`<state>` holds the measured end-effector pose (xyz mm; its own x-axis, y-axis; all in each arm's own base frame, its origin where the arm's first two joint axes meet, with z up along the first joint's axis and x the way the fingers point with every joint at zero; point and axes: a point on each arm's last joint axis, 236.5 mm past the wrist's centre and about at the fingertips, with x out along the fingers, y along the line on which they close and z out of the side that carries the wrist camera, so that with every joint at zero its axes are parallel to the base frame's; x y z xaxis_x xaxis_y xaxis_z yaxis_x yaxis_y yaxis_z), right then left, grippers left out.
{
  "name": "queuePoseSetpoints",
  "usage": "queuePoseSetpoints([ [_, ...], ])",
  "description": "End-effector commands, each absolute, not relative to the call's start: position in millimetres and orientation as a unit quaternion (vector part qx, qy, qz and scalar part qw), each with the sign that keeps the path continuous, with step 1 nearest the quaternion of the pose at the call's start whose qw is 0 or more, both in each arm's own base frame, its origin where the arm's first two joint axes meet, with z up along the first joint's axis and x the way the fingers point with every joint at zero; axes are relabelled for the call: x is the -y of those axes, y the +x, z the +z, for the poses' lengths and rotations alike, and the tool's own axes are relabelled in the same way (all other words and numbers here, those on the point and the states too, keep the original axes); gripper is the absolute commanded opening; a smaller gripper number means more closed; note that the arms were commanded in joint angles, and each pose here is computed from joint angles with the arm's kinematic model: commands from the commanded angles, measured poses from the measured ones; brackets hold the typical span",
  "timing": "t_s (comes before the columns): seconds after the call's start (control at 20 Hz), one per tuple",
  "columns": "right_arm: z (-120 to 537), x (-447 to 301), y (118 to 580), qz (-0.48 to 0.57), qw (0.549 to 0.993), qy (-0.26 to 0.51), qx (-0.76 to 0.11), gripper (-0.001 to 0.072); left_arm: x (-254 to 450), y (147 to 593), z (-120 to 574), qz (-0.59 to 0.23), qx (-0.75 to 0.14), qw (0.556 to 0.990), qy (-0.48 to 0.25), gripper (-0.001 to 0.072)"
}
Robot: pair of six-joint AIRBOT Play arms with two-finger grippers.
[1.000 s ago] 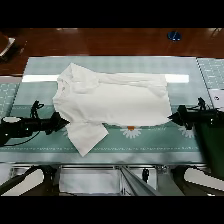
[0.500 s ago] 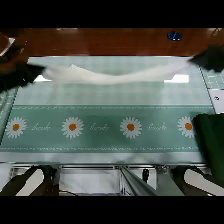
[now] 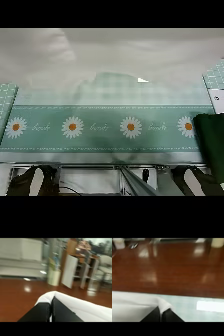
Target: Fold the shirts.
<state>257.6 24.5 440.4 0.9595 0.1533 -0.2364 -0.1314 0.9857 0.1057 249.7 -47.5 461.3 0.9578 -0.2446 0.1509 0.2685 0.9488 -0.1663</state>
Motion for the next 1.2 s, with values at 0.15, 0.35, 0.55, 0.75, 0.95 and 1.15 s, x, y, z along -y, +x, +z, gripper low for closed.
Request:
queuePoseSetpoints([
  [0.15, 441.2, -24.3, 195.7, 0.021, 0.992, 0.032, -0.121, 0.0022, 21.6, 151.8, 479.7, 0.042, 0.122, 0.991, 0.038, 0.0031],
  [0.35, 434.0, -11.4, 200.3, -0.003, 0.990, 0.036, -0.137, 0.0022, 8.0, 159.7, 462.9, 0.060, 0.097, 0.993, 0.015, 0.0031],
  [0.55, 410.4, -13.0, 229.8, 0.025, 0.981, 0.059, -0.184, 0.0022, 6.6, 225.3, 379.0, -0.001, -0.032, 0.998, -0.053, 0.0031],
  [0.75, 328.0, -19.3, 285.4, 0.084, 0.948, 0.118, -0.283, 0.0022, 5.8, 295.4, 284.6, -0.067, -0.149, 0.975, -0.153, 0.0031],
  [0.95, 211.3, -1.0, 354.5, 0.093, 0.905, 0.186, -0.370, 0.0022, 16.8, 365.2, 192.1, -0.113, -0.265, 0.933, -0.216, 0.0031],
  [1.15, 136.5, -2.1, 427.3, 0.127, 0.859, 0.289, -0.402, 0.0022, 44.7, 445.0, 137.0, -0.121, -0.298, 0.918, -0.231, 0.0031],
])
